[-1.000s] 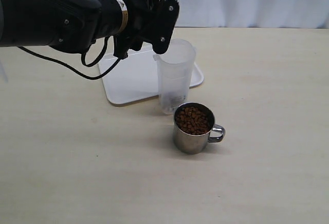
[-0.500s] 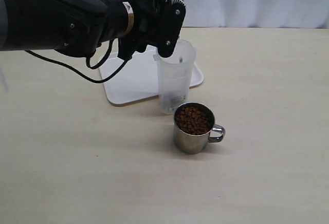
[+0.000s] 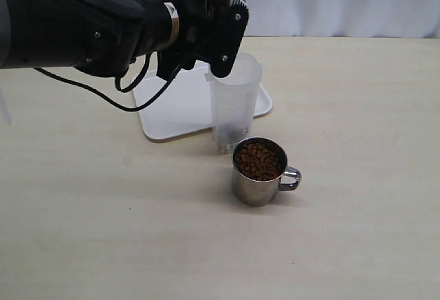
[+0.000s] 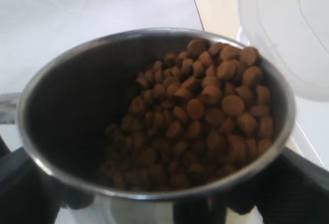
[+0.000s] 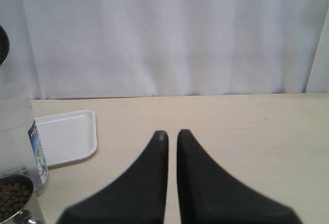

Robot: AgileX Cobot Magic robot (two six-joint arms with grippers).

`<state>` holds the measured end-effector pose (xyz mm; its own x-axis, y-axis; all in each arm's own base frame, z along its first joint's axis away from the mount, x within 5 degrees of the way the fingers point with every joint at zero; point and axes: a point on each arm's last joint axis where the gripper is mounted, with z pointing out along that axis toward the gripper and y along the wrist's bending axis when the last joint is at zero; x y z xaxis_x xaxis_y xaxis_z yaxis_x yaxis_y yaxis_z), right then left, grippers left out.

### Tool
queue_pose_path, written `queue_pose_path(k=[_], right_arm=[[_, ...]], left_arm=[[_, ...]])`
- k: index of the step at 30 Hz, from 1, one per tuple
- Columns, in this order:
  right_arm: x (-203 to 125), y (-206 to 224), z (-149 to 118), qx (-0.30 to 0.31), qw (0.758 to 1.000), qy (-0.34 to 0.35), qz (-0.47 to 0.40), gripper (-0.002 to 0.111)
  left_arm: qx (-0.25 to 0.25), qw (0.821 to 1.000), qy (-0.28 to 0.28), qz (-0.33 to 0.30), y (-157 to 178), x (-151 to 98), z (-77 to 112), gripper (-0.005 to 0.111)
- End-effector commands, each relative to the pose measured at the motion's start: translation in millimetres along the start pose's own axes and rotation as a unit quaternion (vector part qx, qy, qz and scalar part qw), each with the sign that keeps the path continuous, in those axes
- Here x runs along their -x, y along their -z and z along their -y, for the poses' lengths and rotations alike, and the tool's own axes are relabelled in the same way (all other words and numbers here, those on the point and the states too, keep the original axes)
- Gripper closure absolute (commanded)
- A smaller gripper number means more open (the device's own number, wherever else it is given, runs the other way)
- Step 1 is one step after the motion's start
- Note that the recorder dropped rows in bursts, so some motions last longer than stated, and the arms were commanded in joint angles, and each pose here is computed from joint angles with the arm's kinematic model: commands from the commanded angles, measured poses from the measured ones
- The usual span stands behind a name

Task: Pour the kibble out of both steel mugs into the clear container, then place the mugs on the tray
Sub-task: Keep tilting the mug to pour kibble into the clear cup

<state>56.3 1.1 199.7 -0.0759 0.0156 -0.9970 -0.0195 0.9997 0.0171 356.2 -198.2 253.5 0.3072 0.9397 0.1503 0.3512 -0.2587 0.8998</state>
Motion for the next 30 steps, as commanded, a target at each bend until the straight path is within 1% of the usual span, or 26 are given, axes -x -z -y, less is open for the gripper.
queue_pose_path(k=[1, 6, 13, 18, 25, 30], right_arm=[[-1.2, 0.0, -0.1, 0.001, 1.0, 0.005, 0.001, 0.103], [-1.2, 0.0, -0.1, 0.001, 1.0, 0.005, 0.001, 0.103], [-1.2, 0.0, -0.1, 0.001, 1.0, 0.005, 0.001, 0.103], [-1.2, 0.0, -0.1, 0.001, 1.0, 0.005, 0.001, 0.103], [-1.2, 0.0, -0.1, 0.001, 1.0, 0.005, 0.001, 0.103], [-1.2, 0.0, -0.1, 0.001, 1.0, 0.005, 0.001, 0.103]], left_arm=[[0.012, 1.0, -0.011, -0.006, 3.4, 2.7, -7.0, 0.107], [0.014, 1.0, -0.01, -0.022, 3.4, -0.4, -7.5, 0.107], [0.016, 0.999, -0.02, -0.023, 4.6, 3.0, -7.9, 0.107], [0.017, 0.999, -0.042, -0.024, 6.0, 7.1, -8.3, 0.107], [0.019, 0.998, -0.047, -0.03, 6.7, 7.9, -8.7, 0.107], [0.019, 0.997, -0.061, -0.033, 6.8, 7.5, -8.8, 0.107]])
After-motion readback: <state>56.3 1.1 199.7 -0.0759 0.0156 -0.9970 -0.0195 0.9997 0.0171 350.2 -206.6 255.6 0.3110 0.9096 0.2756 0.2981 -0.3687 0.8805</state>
